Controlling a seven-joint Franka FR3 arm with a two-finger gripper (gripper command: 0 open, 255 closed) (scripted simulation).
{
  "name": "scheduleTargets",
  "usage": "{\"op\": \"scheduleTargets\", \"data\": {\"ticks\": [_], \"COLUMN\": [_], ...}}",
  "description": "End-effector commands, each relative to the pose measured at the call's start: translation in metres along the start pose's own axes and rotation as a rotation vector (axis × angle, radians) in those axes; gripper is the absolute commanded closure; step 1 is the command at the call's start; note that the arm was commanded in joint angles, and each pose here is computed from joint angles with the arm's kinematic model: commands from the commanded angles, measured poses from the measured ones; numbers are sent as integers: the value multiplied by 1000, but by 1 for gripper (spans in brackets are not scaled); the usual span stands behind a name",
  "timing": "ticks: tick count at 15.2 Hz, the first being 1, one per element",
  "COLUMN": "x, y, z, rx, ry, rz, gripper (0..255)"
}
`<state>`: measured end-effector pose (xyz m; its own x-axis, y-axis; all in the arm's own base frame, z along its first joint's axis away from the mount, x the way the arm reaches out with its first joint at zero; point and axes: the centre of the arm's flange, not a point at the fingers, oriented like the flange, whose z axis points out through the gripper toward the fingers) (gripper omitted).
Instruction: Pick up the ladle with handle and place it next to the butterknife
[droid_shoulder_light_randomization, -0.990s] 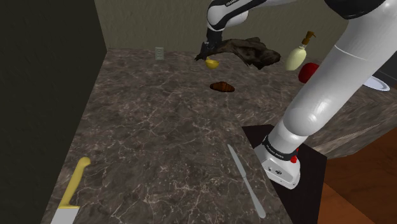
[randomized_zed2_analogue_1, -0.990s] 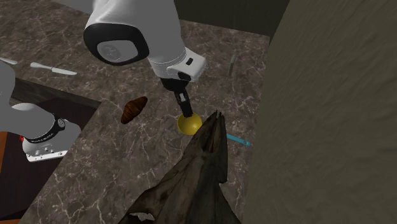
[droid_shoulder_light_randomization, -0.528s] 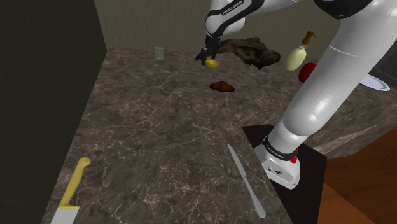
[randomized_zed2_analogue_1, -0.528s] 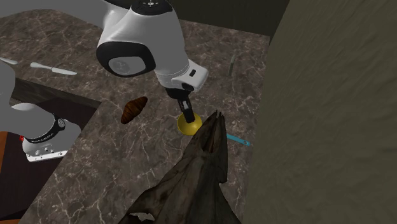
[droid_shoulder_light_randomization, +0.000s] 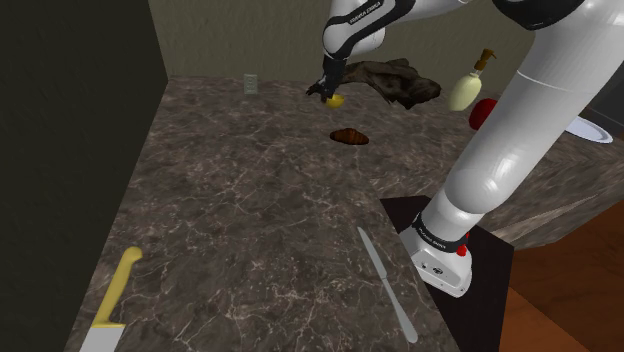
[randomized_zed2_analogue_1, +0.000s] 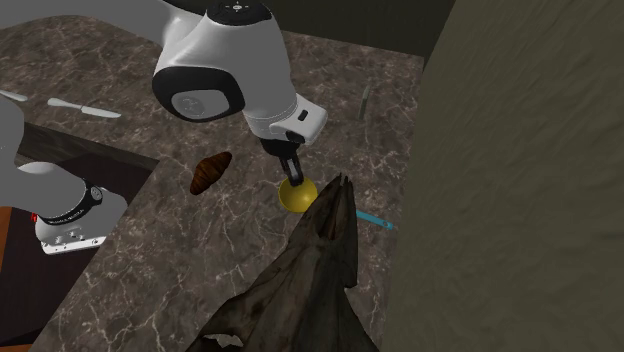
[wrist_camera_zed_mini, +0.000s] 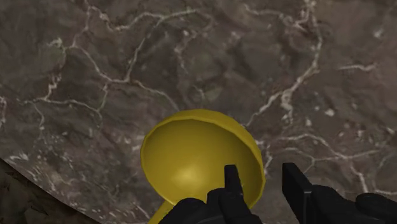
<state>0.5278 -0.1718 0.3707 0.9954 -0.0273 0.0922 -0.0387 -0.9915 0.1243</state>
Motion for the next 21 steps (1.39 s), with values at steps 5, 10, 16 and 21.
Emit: {"op": "scheduleTargets", "data": {"ticks": [5, 10, 16, 21], "x": [0, 1, 4, 6], "y": [0, 1, 5, 9], "z": [0, -10, -42, -68], "rx": [0, 0, 0, 0], "ry": [0, 0, 0, 0], "rz": [0, 0, 0, 0], "gripper": [255, 255, 255, 255]}}
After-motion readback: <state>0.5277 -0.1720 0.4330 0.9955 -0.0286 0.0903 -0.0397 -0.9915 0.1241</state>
